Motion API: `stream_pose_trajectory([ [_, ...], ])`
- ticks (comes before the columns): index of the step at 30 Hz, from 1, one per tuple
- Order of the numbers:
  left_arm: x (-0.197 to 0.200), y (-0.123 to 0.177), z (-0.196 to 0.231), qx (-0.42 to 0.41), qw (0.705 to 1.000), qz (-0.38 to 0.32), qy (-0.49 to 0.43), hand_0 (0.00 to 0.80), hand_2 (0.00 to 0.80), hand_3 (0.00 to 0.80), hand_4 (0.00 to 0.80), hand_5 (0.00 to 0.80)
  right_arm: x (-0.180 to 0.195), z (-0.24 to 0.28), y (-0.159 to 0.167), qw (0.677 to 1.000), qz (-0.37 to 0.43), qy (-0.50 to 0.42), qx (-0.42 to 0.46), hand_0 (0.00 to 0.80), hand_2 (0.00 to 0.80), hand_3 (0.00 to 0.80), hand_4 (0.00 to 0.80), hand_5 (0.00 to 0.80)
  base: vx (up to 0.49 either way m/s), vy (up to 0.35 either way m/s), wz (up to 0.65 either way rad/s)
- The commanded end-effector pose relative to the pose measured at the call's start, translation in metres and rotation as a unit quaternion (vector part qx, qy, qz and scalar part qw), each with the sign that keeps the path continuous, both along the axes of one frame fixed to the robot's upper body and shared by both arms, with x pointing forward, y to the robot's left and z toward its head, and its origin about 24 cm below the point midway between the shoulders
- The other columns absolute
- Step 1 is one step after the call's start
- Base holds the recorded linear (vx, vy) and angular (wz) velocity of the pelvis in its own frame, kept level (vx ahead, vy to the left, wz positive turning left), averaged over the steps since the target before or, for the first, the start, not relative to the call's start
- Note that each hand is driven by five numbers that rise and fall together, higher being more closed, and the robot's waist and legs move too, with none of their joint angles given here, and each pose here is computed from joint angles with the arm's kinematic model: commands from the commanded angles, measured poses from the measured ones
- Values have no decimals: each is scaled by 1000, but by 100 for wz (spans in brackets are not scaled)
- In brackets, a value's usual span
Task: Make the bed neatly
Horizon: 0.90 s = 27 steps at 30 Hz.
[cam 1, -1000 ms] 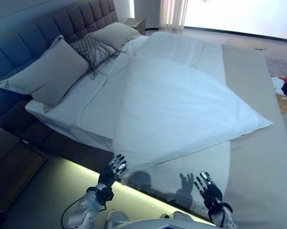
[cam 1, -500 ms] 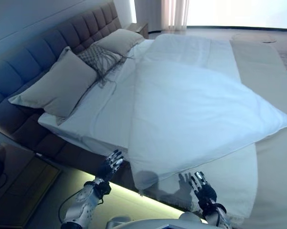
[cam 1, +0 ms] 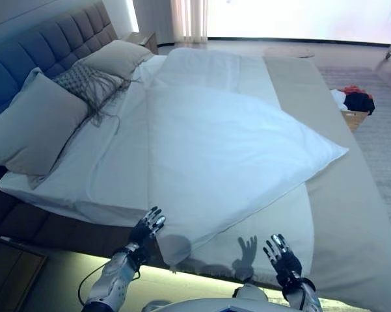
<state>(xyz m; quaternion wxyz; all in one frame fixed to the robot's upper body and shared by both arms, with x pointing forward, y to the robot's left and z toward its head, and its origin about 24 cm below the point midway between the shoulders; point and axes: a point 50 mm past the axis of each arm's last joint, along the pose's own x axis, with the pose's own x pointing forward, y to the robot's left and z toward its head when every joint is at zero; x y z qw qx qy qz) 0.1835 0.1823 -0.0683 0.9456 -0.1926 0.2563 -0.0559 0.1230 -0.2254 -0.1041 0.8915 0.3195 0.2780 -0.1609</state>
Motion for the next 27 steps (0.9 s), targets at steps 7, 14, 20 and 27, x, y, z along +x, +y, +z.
stream_pose_trajectory([
  [7, 15, 22, 31, 24, 997, 8, -78, 0, 0, 0, 0, 0, 36, 14, 23, 997, 23, -66, 32, 0, 0, 0, 0, 0, 68, -261, 19],
  [14, 11, -2, 29, -18, 997, 3, -78, 0, 0, 0, 0, 0, 43, 23, 5, 997, 23, -68, 6, 0, 0, 0, 0, 0, -35, -166, -1],
  [20, 5, -5, 22, -15, 997, -15, -76, 0, 0, 0, 0, 0, 46, 28, 4, 997, 7, -73, 9, 0, 0, 0, 0, 0, 179, 54, -5],
  [27, -13, 0, 9, -19, 999, -14, -49, 0, 0, 0, 0, 0, 27, 20, 7, 998, 18, -53, 11, 0, 0, 0, 0, 0, 215, 164, -25],
])
